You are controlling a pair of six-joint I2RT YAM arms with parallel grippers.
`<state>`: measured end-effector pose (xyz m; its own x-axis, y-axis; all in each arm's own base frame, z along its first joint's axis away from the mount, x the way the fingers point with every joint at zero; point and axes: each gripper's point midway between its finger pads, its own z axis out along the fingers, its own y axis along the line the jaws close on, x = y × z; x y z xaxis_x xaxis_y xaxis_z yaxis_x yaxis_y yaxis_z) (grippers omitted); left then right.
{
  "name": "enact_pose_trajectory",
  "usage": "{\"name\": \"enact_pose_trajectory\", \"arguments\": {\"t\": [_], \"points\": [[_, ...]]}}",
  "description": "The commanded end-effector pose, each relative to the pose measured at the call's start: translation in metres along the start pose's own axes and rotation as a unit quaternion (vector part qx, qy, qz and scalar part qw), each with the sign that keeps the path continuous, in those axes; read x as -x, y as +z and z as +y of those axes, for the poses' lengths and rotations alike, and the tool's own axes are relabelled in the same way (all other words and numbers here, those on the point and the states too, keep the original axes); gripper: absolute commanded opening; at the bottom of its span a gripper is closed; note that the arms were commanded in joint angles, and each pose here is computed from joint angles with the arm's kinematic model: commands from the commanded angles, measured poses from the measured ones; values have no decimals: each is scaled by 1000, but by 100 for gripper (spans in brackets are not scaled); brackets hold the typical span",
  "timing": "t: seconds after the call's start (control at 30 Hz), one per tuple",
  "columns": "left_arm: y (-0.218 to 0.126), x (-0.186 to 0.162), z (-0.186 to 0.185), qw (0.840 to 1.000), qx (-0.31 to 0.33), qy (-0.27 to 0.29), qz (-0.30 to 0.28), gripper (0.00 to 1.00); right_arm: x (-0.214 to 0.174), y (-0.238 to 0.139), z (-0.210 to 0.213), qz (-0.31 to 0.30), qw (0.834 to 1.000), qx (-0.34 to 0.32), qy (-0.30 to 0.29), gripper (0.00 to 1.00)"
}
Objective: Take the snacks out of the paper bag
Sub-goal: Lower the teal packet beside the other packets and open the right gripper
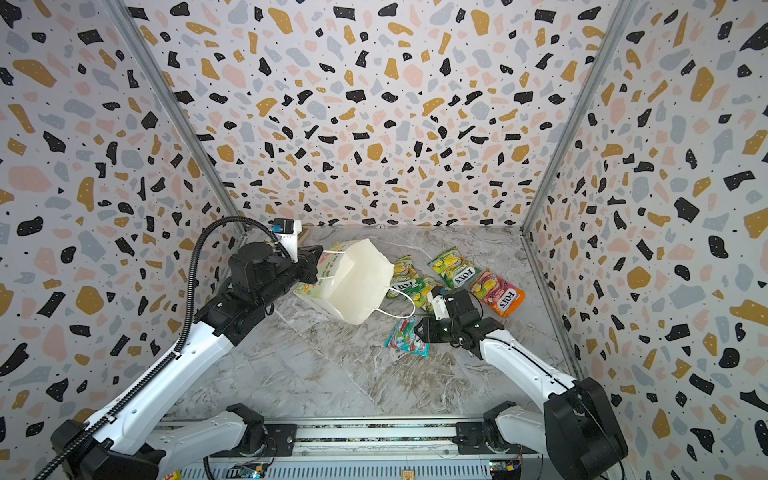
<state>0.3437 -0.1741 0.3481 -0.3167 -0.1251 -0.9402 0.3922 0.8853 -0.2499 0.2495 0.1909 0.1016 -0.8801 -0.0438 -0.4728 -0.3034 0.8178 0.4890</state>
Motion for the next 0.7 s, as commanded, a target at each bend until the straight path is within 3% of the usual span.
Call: {"name": "enact_pose_trajectory", "arguments": {"t": [0.0,0.27,0.53,0.67], "points": [[-5,21,-7,999,-12,2,-36,0,-4,-2,-15,6,999,-43,-2,51],[-5,24,-9,999,-17,1,-38,0,-7,-7,-35,15,995,-100,-13,66],[-4,26,-11,999,-21,-1,-40,0,-17,-5,-21,47,997,-61,-31,71],[-4,29,-13,999,-26,-4,-42,0,-11,-11,-32,36,992,-113,-35,75]]}}
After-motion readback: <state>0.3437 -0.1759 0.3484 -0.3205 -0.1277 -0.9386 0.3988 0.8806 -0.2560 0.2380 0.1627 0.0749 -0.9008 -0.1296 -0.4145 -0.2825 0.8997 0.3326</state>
